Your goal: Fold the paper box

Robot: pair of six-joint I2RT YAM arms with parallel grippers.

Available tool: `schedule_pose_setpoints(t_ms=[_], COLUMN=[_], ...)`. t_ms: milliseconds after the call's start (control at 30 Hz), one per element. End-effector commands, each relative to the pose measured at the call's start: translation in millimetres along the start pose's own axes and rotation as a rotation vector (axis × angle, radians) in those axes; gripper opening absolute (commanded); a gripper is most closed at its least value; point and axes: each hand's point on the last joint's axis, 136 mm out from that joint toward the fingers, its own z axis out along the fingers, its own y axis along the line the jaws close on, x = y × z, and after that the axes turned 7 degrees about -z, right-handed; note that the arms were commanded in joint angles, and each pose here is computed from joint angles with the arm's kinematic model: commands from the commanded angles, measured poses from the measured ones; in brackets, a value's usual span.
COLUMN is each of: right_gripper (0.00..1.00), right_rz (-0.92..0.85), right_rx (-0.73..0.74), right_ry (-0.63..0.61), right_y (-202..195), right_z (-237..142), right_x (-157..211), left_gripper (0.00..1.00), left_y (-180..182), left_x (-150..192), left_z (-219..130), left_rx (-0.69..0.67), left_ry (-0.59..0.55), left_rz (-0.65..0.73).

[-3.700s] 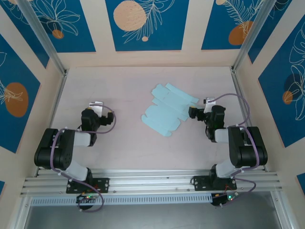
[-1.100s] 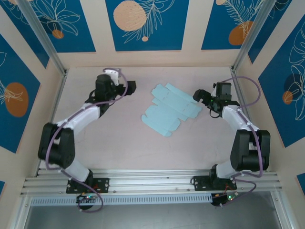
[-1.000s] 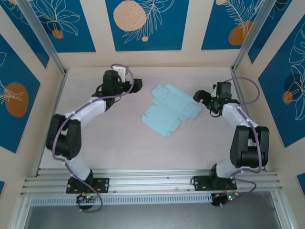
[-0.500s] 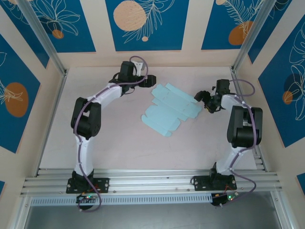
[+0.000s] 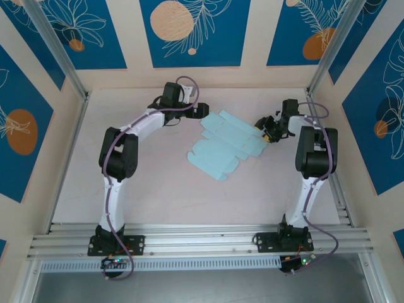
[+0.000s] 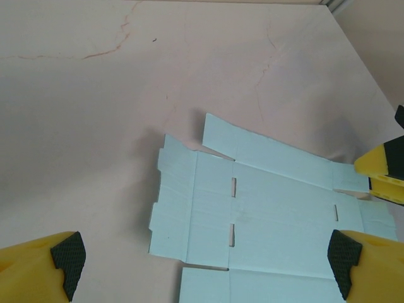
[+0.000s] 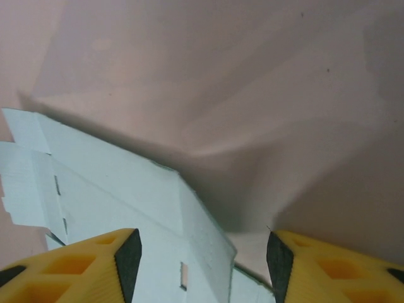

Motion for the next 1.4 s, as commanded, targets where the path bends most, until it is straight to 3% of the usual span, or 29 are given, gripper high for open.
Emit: schedule_pose_setpoints(t_ms=[0, 133, 500, 800, 1033, 1133, 1367], right_gripper=[0.55, 0.48, 0.01, 0.00, 0.00, 0.00, 0.00], right_rz=[0.019, -0.012, -0.186, -0.437, -0.643, -0.738, -0.975], right_rx=[-0.043, -0.058, -0.160, -0.309, -0.337, -0.359, -0.386], right_ry=[0.064, 0.087, 0.043, -0.033, -0.080, -0.108, -0.166], right_y=[9.7, 20.1, 83.3, 168.6, 224.6, 242.6, 265.1], right_z=[8.6, 20.5, -0.1, -58.3, -96.2, -110.0, -126.8], right_x=[9.1, 12.5, 3.3, 21.9, 56.3, 72.6, 112.0], left_gripper=[1.00, 1.00, 1.00, 1.00, 1.00, 1.00, 1.00], left_y=[-15.8, -17.7, -18.3, -18.6, -27.8, -34.3, -46.0], left_x=[-9.9, -14.7, -32.5, -48.9, -52.0, -40.8, -12.6], left_z=[-10.0, -21.8, -76.0, -173.2, -251.7, -272.8, -292.3], left_rx=[0.015, -0.006, -0.007, -0.029, -0.128, -0.146, -0.137], left_ry=[-0.003, -0.011, -0.070, -0.166, -0.371, -0.445, -0.461], left_rz=[0.058, 0.083, 0.149, 0.286, 0.362, 0.446, 0.583])
